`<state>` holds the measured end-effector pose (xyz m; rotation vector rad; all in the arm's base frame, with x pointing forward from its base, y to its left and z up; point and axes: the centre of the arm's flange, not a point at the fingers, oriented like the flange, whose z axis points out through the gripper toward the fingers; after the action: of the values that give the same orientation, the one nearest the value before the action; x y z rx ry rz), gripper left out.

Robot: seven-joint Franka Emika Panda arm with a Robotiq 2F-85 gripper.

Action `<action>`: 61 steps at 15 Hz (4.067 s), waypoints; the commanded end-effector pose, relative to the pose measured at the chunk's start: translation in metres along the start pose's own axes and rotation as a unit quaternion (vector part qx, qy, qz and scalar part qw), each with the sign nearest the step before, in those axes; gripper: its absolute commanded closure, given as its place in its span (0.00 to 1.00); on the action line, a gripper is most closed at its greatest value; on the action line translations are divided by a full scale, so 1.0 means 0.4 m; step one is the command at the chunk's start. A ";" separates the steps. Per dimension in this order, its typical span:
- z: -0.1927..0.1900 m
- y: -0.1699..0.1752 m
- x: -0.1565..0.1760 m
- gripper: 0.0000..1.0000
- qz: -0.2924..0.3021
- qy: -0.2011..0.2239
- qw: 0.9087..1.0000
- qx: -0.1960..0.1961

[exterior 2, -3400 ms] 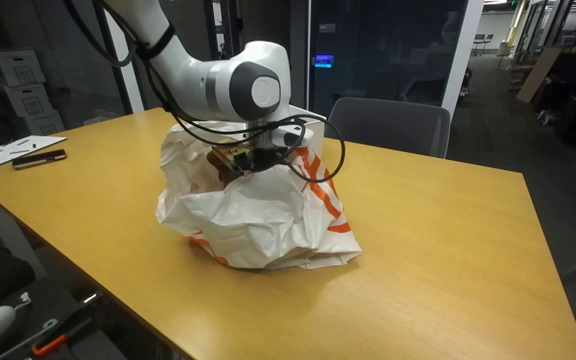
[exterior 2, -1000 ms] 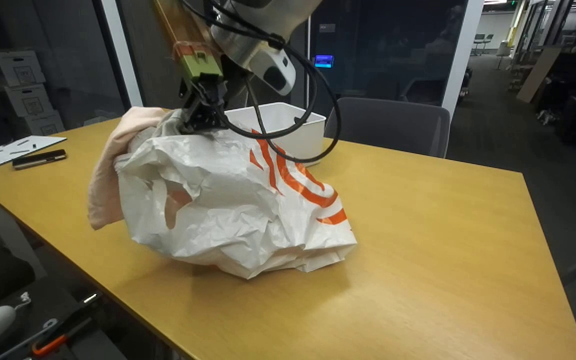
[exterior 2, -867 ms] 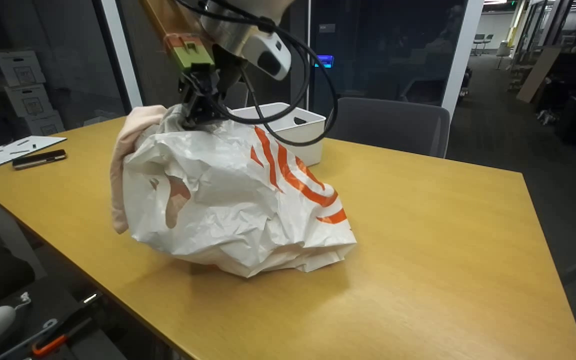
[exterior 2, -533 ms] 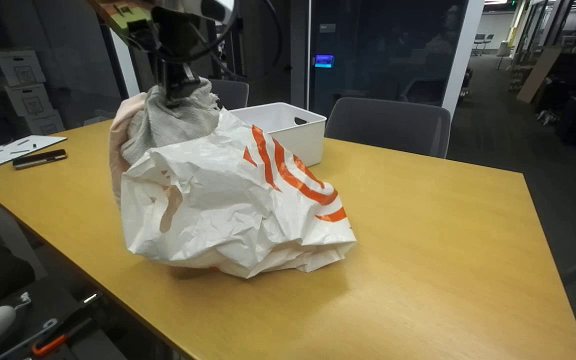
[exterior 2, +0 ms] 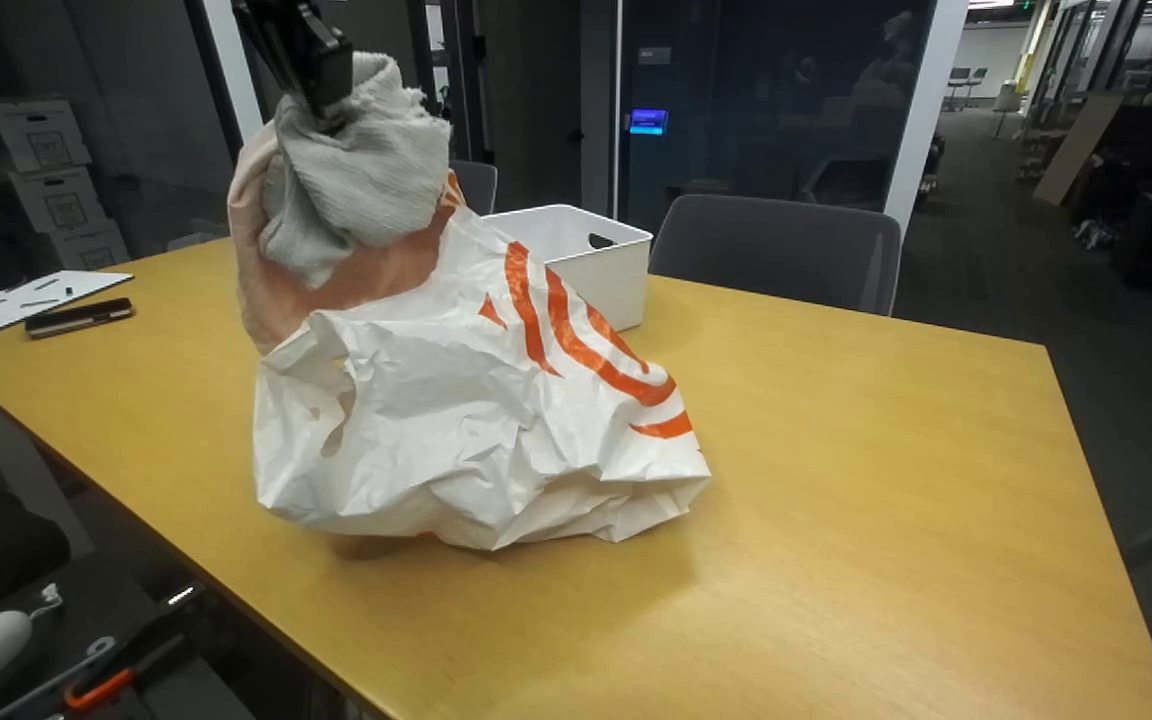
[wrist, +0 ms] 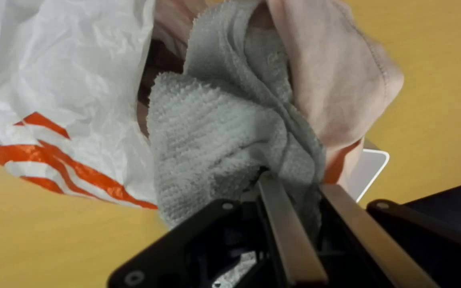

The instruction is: Remove the shirt, towel and moose from the plastic bag and put them in the white storage container.

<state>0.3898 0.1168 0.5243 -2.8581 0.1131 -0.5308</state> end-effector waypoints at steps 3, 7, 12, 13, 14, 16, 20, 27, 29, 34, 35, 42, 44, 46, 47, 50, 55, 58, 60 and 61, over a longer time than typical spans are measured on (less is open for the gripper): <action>-0.084 -0.096 0.019 0.92 -0.007 0.130 0.989 -0.064; -0.084 -0.152 0.079 0.92 -0.014 0.214 0.972 -0.100; -0.024 -0.230 0.249 0.93 -0.035 0.313 0.934 -0.168; -0.003 -0.247 0.286 0.93 -0.041 0.329 0.925 -0.186; 0.016 -0.261 0.319 0.93 -0.045 0.343 0.916 -0.204; 0.051 -0.288 0.369 0.93 -0.057 0.336 0.914 -0.221; 0.150 -0.350 0.429 0.93 -0.082 0.281 0.938 -0.185; 0.274 -0.387 0.456 0.94 -0.133 0.195 0.967 -0.096; 0.321 -0.382 0.474 0.94 -0.146 0.171 0.970 -0.087; 0.477 -0.401 0.538 0.94 -0.181 0.119 0.971 -0.103; 0.507 -0.410 0.549 0.94 -0.188 0.107 0.971 -0.104; 0.575 -0.418 0.620 0.43 -0.175 0.048 0.979 -0.094; 0.545 -0.419 0.626 0.27 -0.165 0.039 0.981 -0.094; 0.505 -0.409 0.613 0.11 -0.143 0.038 0.983 -0.110; 0.478 -0.394 0.597 0.04 -0.115 0.027 0.985 -0.123; 0.411 -0.313 0.536 0.00 -0.056 -0.014 0.985 -0.163; 0.338 -0.180 0.401 0.00 0.046 -0.081 0.982 -0.163; 0.314 -0.082 0.323 0.00 0.108 -0.118 0.977 -0.140; 0.338 -0.015 0.280 0.00 0.137 -0.152 0.972 -0.114; 0.358 0.015 0.261 0.00 0.153 -0.164 0.969 -0.104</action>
<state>0.5870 0.1655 0.4549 -3.0842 0.4955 -0.0678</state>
